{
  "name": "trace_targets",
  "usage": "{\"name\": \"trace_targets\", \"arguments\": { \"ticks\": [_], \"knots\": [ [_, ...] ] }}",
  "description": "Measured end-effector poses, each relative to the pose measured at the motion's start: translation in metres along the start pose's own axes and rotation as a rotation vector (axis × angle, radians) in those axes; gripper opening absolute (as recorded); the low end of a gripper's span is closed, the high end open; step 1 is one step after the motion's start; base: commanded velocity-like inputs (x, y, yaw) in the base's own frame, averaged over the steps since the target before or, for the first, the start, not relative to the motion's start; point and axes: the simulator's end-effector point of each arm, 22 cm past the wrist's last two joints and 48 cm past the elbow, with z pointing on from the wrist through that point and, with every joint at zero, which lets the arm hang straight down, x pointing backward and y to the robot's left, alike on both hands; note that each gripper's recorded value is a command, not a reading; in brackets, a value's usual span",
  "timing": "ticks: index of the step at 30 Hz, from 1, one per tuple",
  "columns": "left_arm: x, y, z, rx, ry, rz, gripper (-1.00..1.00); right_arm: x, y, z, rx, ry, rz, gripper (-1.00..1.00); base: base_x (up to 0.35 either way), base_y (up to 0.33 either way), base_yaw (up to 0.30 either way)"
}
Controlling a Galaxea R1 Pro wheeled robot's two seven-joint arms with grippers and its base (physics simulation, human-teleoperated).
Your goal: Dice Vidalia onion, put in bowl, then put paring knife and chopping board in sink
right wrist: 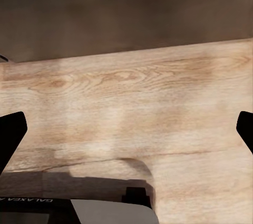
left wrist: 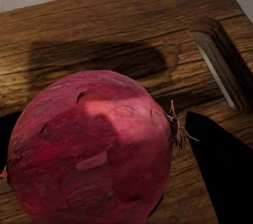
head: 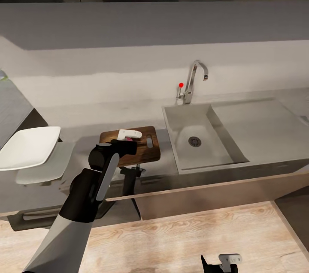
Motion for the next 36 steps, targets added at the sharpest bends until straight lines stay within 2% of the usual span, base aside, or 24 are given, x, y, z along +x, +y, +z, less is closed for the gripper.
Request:
{"name": "trace_targets", "arguments": {
  "ticks": [34,35,36],
  "knots": [
    [-0.0020,-0.0002,-0.0019,-0.001,-0.004,0.001,-1.00,-0.0020,-0.0001,-0.0002,0.001,-0.004,0.000,1.00,0.004,0.021,0.000],
    [-0.0020,-0.0003,-0.0019,0.000,-0.004,0.001,1.00,-0.0020,-0.0001,-0.0002,0.001,-0.004,0.000,1.00,0.000,0.000,0.000],
    [-0.0021,-0.0003,-0.0019,0.000,-0.004,0.001,1.00,-0.0020,-0.0001,-0.0002,0.000,-0.005,0.000,1.00,0.000,0.000,0.000]
  ]
}}
